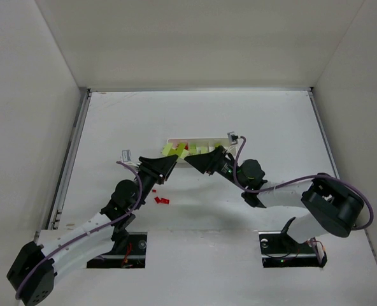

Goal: Sort the legos into containers by color

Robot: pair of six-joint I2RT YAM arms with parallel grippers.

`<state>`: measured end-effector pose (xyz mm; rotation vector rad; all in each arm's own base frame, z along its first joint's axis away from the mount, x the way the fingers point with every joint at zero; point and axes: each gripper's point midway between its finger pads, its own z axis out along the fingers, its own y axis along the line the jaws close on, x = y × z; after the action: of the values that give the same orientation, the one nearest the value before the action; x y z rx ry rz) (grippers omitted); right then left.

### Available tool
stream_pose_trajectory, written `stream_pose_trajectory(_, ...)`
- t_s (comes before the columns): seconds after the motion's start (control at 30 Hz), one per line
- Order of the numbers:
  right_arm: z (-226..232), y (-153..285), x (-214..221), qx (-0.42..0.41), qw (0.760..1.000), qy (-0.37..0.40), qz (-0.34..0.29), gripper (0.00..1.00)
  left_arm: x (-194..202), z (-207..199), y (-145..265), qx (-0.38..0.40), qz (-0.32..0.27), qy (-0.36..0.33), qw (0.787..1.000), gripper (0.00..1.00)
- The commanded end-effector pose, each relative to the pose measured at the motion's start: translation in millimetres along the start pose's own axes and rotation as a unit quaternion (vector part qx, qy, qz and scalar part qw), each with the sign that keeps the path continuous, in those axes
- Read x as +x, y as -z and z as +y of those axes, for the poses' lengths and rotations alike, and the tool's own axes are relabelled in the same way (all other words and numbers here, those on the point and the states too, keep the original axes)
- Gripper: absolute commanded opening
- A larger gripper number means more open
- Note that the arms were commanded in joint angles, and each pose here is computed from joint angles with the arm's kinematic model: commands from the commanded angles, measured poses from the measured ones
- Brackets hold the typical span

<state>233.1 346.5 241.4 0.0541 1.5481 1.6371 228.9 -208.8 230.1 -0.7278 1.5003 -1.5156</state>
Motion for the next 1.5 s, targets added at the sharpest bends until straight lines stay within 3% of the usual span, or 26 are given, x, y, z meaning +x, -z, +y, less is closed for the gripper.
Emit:
stream_pose_trajectory(0.0, 18.2, -15.5, -11.3, -0.041, 0.999, 0.006, -0.011, 0.75, 1.2, -36.3, 2.2, 0.060, 0.007, 0.012, 0.998, 0.21)
stream_pose_trajectory(0.13, 19.8, -23.3, -11.3, -0.047, 0.999, 0.007, -0.007, 0.68, 5.0, -34.9, 3.8, 0.059, 0.012, 0.013, 0.998, 0.21)
stream_pose_trajectory(0.33, 19.1, -28.6, -11.3, -0.048, 0.999, 0.000, -0.007, 0.45, 6.5, -33.6, 3.7, 0.057, 0.014, 0.014, 0.998, 0.21)
stream_pose_trajectory(0.5, 18.0, -22.9, -11.3, -0.051, 0.999, -0.007, -0.014, 0.35, 1.6, -33.6, 4.5, 0.059, 0.007, 0.013, 0.998, 0.21)
stream_pose_trajectory(0.9, 0.6, 11.0, -4.2, -0.022, 1.000, -0.014, -0.010, 0.34, -26.4, -33.8, -3.1, 0.059, -0.025, -0.013, 0.998, 0.21)
stream_pose_trajectory(1.1, -53.2, 13.0, -26.3, 0.090, 0.996, 0.026, -0.009, 0.34, -16.0, -31.9, -6.0, 0.057, 0.005, -0.050, 0.997, 0.21)
stream_pose_trajectory(1.2, -89.8, 13.1, -38.6, 0.194, 0.978, 0.082, -0.003, 0.35, -6.1, -27.0, -5.7, 0.049, 0.026, -0.068, 0.996, 0.21)
stream_pose_trajectory(1.3, -119.3, 12.6, -54.7, 0.291, 0.944, 0.158, 0.008, 0.35, 0.2, -20.1, -4.3, 0.037, 0.044, -0.095, 0.994, 0.22)
stream_pose_trajectory(1.47, -142.7, 0.9, -62.7, 0.349, 0.911, 0.218, 0.037, 0.36, 11.6, -8.7, 2.7, 0.023, 0.071, -0.131, 0.989, 0.22)
